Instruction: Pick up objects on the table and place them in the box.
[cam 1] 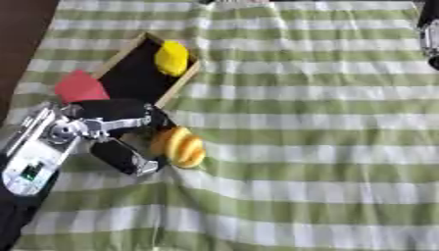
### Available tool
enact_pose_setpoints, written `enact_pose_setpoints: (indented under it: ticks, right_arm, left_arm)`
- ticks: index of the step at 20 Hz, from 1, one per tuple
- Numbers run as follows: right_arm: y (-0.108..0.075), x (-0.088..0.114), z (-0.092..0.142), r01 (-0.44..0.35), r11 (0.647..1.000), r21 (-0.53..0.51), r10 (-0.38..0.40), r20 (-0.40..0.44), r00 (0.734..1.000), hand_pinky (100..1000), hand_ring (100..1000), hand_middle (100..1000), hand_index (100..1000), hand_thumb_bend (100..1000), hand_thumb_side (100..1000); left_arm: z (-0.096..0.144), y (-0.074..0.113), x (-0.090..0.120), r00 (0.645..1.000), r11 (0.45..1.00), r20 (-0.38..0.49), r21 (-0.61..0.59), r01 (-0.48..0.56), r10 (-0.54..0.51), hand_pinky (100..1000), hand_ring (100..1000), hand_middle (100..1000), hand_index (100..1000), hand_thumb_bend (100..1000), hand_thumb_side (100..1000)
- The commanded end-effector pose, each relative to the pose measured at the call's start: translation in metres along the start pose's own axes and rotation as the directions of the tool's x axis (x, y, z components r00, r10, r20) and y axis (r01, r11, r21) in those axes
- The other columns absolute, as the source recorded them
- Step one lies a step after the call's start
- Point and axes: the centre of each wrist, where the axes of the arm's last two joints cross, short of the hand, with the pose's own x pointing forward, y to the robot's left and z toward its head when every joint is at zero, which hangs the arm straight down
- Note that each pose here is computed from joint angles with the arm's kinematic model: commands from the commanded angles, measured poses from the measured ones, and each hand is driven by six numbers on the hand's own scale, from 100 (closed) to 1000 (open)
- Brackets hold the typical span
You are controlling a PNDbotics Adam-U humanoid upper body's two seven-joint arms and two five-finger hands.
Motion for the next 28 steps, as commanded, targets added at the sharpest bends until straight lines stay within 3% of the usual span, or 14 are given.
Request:
enact_pose_setpoints:
  ticks: [1, 2, 6, 9, 13, 16, 25, 28]
  right_arm:
    - [-0.005, 0.004, -0.004, -0.021, 1.0, 0.0, 0.021, 0.024, 0.999, 894, 920, 738, 835, 100, 395]
    - [-0.005, 0.004, -0.004, -0.021, 1.0, 0.0, 0.021, 0.023, 1.0, 894, 920, 738, 835, 100, 397]
    - [-0.005, 0.004, -0.003, -0.021, 1.0, 0.002, 0.021, 0.02, 1.0, 894, 919, 738, 835, 100, 399]
    - [-0.005, 0.003, -0.003, -0.022, 1.0, 0.007, 0.022, 0.019, 1.0, 894, 919, 737, 835, 100, 403]
    - [-0.004, 0.003, -0.002, -0.021, 1.0, 0.01, 0.021, 0.017, 1.0, 894, 920, 737, 837, 100, 402]
    - [-0.004, 0.003, -0.001, -0.017, 1.0, 0.004, 0.017, 0.014, 1.0, 894, 920, 737, 839, 100, 406]
    - [-0.003, 0.002, 0.001, -0.015, 1.0, 0.002, 0.015, 0.006, 1.0, 895, 922, 738, 840, 100, 412]
    - [-0.003, 0.002, 0.002, -0.015, 1.0, 0.002, 0.015, 0.006, 1.0, 895, 922, 738, 841, 100, 409]
  left_arm:
    - [0.009, 0.013, 0.0, 1.0, 0.999, -0.017, 0.032, 0.01, -0.009, 790, 724, 620, 809, 118, 399]
    - [0.01, 0.014, 0.0, 1.0, 0.999, -0.022, 0.045, 0.009, -0.008, 790, 716, 610, 799, 111, 363]
    - [0.01, 0.015, 0.003, 0.999, 0.998, -0.026, 0.063, 0.022, -0.02, 802, 725, 621, 808, 134, 379]
    - [0.011, 0.016, 0.006, 0.999, 0.998, -0.018, 0.056, 0.037, -0.036, 839, 760, 687, 863, 195, 381]
    - [0.014, 0.018, 0.005, 0.999, 0.997, -0.021, 0.076, 0.03, -0.029, 805, 709, 584, 798, 140, 242]
    - [0.015, 0.02, 0.006, 0.999, 0.992, -0.032, 0.122, 0.019, -0.015, 767, 626, 483, 690, 147, 100]
    - [0.033, 0.041, 0.023, 0.999, 0.937, -0.011, 0.346, 0.044, -0.043, 651, 499, 374, 551, 100, 100]
    - [0.042, 0.051, 0.03, 0.998, 0.907, 0.005, 0.417, 0.053, -0.061, 649, 498, 376, 551, 100, 100]
